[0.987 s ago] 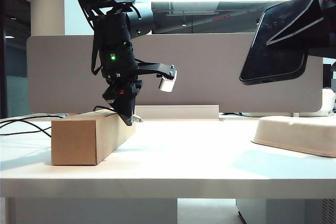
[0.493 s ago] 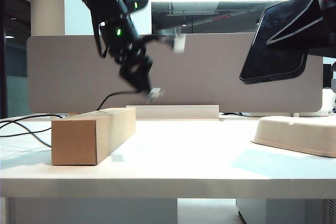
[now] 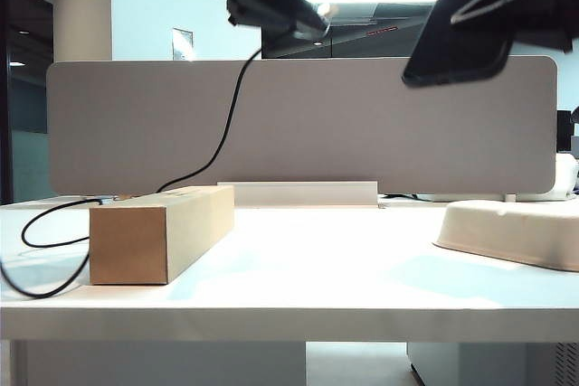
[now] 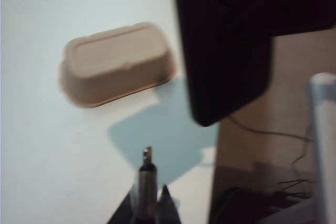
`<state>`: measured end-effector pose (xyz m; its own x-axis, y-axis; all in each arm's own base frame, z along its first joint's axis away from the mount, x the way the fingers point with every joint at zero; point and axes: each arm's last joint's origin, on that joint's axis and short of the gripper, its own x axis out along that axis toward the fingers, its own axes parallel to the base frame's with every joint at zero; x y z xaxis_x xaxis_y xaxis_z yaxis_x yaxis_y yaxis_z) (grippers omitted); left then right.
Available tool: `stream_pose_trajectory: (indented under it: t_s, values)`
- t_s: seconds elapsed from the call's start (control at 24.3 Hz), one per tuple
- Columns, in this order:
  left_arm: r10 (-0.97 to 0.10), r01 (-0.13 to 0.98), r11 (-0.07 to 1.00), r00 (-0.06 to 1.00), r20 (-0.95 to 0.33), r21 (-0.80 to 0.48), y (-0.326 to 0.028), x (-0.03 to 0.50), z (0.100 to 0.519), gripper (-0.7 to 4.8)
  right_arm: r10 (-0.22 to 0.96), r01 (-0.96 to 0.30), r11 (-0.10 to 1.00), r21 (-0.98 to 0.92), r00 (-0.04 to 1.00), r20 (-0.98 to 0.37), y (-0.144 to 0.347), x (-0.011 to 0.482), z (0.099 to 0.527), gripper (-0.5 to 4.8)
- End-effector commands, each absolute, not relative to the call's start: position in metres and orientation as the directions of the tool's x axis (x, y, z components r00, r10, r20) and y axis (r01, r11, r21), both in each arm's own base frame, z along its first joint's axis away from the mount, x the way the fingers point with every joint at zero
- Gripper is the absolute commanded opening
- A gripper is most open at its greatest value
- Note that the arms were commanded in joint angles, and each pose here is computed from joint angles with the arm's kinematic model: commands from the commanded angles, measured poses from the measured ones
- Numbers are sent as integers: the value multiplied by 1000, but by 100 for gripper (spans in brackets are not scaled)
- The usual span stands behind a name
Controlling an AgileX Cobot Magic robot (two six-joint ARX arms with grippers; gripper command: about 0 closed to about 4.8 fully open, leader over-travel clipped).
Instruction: Pick up the charging cable and the phone, plug the charging cable into the charging port on the phone, and finally place them back on the table.
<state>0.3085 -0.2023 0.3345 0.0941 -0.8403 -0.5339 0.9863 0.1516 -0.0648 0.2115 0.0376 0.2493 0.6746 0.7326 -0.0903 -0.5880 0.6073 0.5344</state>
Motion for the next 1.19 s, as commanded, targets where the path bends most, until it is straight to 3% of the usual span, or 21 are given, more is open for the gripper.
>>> stream_pose_trajectory:
  t_s: [0.04,0.45,1.19]
  values:
    - [-872,986,72,-9,-489,-148,-200,299,341,-6,750,-649,579,492,662,-10,38,213,273,-4]
    - [-910,962,-84,-180,-374,-259,-199,291,343,-6,748,-703,547,453,654,112,37,203,311,-4]
    - [-945,944,-165,-234,-228,-286,-206,298,356,-6,742,-788,418,452,583,331,37,193,339,-4]
